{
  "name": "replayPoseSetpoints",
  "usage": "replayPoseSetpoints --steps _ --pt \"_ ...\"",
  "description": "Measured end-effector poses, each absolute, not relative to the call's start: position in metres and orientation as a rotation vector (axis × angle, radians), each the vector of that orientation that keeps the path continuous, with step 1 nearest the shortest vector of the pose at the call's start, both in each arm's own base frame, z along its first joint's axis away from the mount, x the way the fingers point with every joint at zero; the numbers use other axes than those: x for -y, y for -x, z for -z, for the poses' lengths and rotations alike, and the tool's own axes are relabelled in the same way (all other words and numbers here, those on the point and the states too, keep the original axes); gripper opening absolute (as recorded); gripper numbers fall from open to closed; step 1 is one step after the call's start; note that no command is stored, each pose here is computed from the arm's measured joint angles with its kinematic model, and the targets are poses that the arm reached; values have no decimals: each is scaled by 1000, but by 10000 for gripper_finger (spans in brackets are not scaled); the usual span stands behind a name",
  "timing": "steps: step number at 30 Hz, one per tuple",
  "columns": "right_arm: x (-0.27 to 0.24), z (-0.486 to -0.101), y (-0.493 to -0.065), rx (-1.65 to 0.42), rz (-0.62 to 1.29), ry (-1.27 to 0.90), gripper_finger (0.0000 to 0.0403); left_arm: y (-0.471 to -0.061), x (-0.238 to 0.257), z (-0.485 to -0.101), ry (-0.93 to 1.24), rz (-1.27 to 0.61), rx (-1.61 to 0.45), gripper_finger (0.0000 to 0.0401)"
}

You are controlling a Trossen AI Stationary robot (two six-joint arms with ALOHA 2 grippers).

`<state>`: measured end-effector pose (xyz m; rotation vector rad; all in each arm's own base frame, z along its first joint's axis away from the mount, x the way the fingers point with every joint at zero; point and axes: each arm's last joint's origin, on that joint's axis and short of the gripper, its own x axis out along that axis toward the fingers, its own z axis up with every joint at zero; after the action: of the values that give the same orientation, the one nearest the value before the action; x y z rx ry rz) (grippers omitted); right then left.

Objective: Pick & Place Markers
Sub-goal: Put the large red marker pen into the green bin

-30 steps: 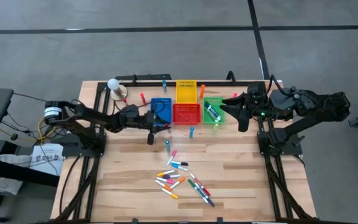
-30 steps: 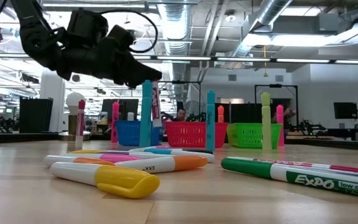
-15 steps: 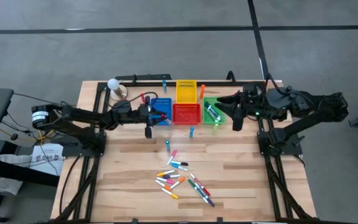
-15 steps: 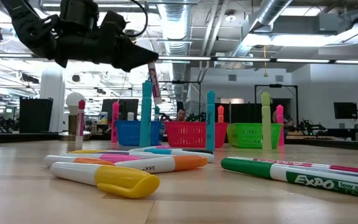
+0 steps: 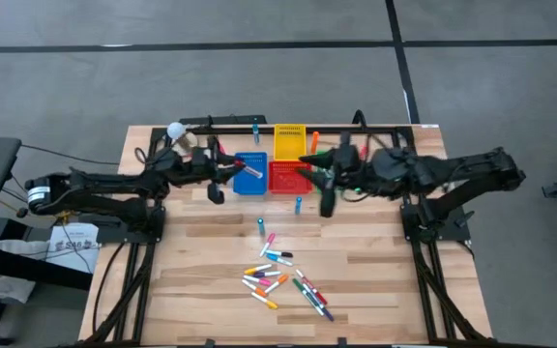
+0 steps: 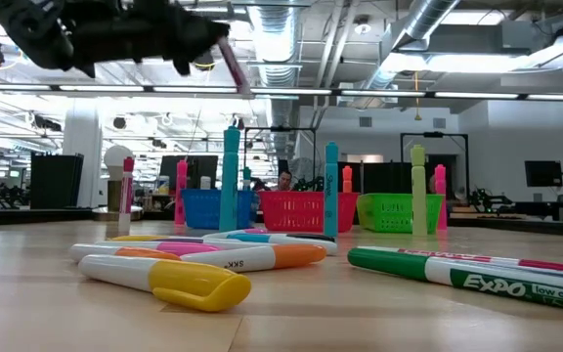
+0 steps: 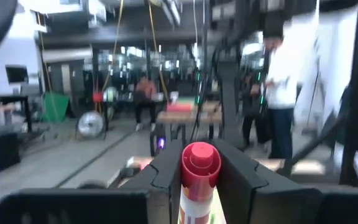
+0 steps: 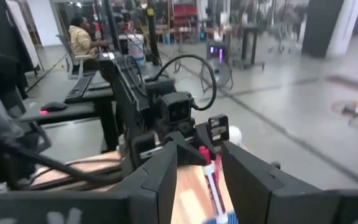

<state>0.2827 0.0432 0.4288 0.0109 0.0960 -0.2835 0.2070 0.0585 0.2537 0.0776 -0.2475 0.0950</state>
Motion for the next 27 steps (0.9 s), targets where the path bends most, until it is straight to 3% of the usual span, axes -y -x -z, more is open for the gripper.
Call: replayPoseSetpoints --steps 6,12,27 --pt "-34 -404 -331 -62 354 -6 113 -196 -54 -273 -2 -67 404 78" --pt "-21 -371 -362 -152 372 22 120 -194 -53 -276 70 -44 429 79" --pt "-10 -336 -390 -243 271 38 222 -202 -50 -267 45 -37 372 82"
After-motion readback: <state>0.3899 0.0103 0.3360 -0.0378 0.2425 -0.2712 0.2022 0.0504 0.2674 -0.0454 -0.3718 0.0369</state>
